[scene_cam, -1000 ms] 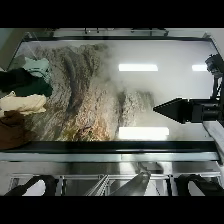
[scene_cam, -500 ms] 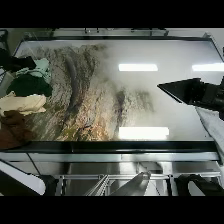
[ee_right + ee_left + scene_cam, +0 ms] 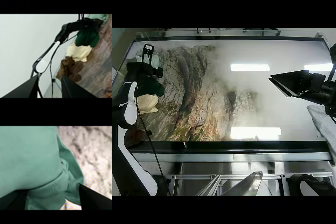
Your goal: Fold the shirts.
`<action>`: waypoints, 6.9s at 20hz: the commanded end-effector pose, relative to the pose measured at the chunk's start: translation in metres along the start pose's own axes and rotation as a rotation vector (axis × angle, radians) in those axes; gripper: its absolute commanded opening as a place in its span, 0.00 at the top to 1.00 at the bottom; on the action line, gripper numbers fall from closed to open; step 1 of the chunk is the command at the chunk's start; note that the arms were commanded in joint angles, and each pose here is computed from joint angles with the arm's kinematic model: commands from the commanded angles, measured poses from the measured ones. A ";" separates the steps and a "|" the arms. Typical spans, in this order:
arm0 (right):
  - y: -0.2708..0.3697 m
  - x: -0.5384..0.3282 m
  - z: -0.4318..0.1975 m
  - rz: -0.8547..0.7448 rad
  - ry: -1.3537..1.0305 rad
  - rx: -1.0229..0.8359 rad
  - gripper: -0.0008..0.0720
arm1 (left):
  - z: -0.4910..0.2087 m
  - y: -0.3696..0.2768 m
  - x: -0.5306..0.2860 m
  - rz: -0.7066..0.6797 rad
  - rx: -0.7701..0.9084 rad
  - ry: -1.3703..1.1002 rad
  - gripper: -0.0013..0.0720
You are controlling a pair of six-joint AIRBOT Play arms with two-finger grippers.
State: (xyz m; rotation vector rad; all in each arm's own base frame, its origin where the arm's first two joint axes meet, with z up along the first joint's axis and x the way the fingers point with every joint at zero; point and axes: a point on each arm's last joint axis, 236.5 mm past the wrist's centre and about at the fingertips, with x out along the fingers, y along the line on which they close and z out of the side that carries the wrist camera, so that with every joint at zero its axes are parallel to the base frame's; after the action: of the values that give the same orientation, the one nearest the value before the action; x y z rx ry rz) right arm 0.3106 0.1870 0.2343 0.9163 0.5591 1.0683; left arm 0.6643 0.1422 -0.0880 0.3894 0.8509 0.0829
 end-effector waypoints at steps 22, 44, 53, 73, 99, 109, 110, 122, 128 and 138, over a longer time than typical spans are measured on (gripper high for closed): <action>-0.013 0.001 -0.003 -0.036 0.015 0.006 0.54 | -0.008 -0.390 -0.353 -1.406 0.423 0.311 0.95; -0.283 0.017 -0.142 -0.516 0.387 0.462 0.37 | -0.110 -0.291 -0.255 -1.119 -0.506 0.636 0.03; -0.300 0.086 -0.124 -0.481 0.287 0.455 0.59 | -0.059 -0.361 -0.213 -1.166 -0.390 0.571 0.24; 0.138 -0.074 0.124 -0.271 -0.335 -0.642 0.96 | 0.135 -0.148 -0.575 -1.033 -0.061 -0.324 0.95; -0.222 -0.005 -0.173 -0.510 0.614 0.268 0.36 | -0.092 -0.320 -0.381 -1.296 -0.159 0.729 0.01; -0.229 0.047 -0.226 -0.323 0.671 0.315 0.36 | -0.240 -0.381 -0.365 -1.210 -0.267 1.053 0.03; -0.228 0.048 -0.225 -0.319 0.666 0.319 0.36 | -0.241 -0.385 -0.363 -1.211 -0.255 1.062 0.03; -0.208 0.062 -0.215 -0.220 0.618 0.323 0.96 | -0.172 -0.402 -0.325 -1.177 -0.194 0.785 0.95; -0.207 0.064 -0.211 -0.215 0.605 0.311 0.96 | -0.151 -0.359 -0.322 -1.120 -0.279 0.635 0.95; -0.207 0.071 -0.200 -0.209 0.548 0.330 0.96 | -0.175 -0.351 -0.302 -1.072 -0.449 0.663 0.02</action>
State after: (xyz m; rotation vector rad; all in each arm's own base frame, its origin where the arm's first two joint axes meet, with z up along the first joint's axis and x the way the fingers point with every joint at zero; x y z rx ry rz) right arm 0.2809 0.2834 -0.0491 0.7894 1.3100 1.0599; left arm 0.3047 -0.1917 -0.0935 -0.5784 1.5540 -0.6291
